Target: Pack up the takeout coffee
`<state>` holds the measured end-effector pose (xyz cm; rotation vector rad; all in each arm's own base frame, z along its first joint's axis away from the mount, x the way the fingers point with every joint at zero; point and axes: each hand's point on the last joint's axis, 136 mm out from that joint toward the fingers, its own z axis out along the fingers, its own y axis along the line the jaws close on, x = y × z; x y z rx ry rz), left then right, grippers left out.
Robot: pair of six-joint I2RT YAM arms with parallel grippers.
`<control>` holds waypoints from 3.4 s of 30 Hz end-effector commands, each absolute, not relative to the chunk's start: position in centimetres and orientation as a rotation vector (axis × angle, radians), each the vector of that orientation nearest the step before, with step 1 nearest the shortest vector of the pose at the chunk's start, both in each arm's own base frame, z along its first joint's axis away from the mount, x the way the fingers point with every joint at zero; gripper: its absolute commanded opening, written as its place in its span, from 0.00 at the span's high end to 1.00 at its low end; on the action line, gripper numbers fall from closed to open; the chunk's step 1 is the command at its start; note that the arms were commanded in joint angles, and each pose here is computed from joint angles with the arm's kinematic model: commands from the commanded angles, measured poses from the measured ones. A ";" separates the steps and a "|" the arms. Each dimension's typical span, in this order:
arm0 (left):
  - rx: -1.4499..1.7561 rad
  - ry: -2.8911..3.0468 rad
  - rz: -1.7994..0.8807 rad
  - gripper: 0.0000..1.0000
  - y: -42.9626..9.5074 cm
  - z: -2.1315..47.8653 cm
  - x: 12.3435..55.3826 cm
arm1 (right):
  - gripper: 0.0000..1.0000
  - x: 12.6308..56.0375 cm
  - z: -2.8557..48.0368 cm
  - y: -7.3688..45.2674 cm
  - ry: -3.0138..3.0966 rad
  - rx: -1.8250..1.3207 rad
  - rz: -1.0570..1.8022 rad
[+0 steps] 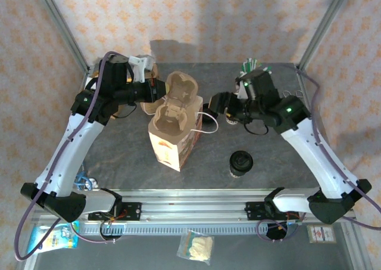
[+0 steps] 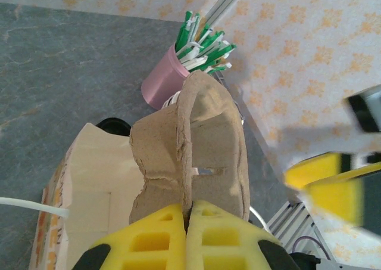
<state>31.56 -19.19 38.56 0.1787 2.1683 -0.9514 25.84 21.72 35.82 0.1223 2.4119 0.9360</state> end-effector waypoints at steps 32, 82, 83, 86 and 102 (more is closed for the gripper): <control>0.144 2.386 -0.936 1.00 -20.3 31.2 31.3 | 0.49 32.3 36.6 25.0 2.355 -0.101 0.711; -0.018 2.635 -0.780 1.00 -21.8 21.2 32.1 | 0.57 31.5 27.1 27.2 2.589 -0.207 0.456; -0.015 2.635 -0.778 1.00 -21.9 21.1 32.2 | 0.57 31.5 27.1 27.3 2.589 -0.206 0.459; -0.015 2.636 -0.770 1.00 -21.9 21.1 32.2 | 0.58 31.5 27.9 27.3 2.563 -0.189 0.478; 0.034 2.684 -0.754 1.00 -22.1 19.5 31.8 | 0.58 31.0 29.4 27.2 2.526 -0.183 0.525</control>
